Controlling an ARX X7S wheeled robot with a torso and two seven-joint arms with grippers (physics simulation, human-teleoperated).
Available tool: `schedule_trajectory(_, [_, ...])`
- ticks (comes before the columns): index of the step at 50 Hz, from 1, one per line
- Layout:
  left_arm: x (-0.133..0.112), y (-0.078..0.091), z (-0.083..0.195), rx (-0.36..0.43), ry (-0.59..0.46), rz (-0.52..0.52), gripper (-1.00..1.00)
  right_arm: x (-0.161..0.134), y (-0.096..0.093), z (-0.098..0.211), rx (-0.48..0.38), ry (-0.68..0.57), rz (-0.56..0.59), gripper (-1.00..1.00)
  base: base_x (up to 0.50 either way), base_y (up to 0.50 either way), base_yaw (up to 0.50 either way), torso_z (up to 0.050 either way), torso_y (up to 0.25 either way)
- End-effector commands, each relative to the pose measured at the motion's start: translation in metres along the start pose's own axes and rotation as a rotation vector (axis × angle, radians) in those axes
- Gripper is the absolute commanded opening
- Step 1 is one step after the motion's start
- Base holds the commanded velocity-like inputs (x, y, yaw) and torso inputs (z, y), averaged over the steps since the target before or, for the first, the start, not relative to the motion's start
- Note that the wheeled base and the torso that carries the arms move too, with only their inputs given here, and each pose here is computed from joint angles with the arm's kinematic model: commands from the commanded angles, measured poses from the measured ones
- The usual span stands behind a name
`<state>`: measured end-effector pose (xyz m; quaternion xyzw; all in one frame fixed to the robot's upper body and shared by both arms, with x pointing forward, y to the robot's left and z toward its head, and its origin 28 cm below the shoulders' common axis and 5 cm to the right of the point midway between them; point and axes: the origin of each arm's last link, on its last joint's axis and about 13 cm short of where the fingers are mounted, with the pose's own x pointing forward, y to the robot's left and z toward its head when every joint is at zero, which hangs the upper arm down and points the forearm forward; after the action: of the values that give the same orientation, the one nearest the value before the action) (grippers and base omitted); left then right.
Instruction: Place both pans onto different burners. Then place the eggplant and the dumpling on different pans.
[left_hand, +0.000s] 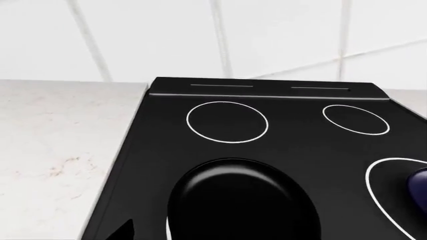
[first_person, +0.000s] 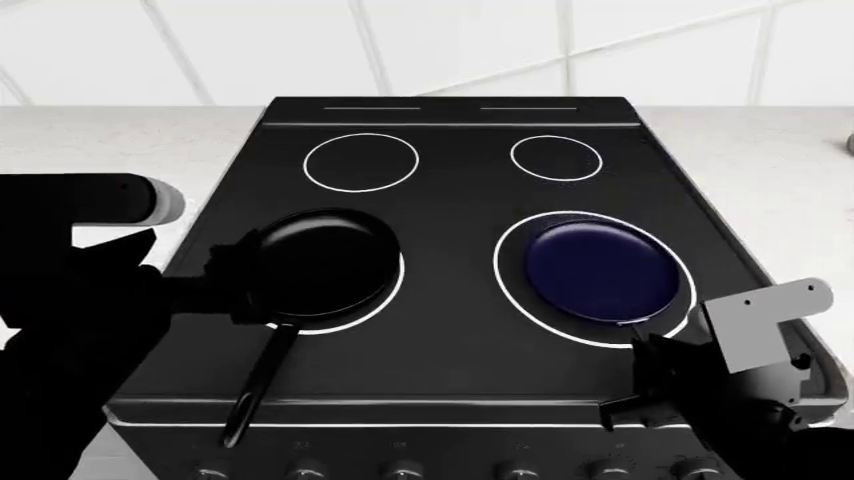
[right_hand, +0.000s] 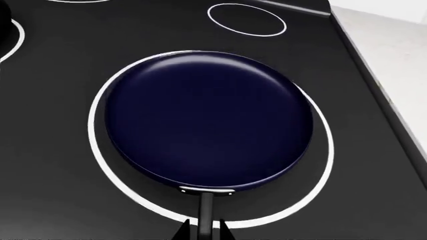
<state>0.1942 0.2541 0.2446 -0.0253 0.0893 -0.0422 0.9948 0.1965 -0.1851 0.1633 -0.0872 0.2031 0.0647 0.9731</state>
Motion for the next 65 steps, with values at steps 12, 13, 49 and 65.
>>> schedule_trajectory(12, [-0.002, 0.002, -0.001, -0.004, -0.003, 0.008, 1.00, 0.003, -0.005, 0.003, -0.019, -0.026, -0.056, -1.00, 0.00, 0.00, 0.00, 0.001, 0.002])
schedule_trajectory(13, [-0.002, 0.002, -0.001, -0.004, -0.003, 0.009, 1.00, 0.004, -0.006, 0.003, -0.019, -0.025, -0.056, -1.00, 0.00, 0.00, 0.00, 0.000, 0.000])
schedule_trajectory(49, [-0.005, 0.003, 0.000, -0.003, -0.016, 0.019, 1.00, 0.014, -0.006, 0.001, -0.018, -0.002, -0.075, 1.00, 0.00, 0.00, 0.00, 0.000, 0.001])
schedule_trajectory(65, [-0.008, 0.003, 0.003, -0.005, -0.027, 0.019, 1.00, 0.003, -0.006, 0.010, -0.018, -0.047, -0.074, 1.00, 0.00, 0.00, 0.00, 0.000, 0.000])
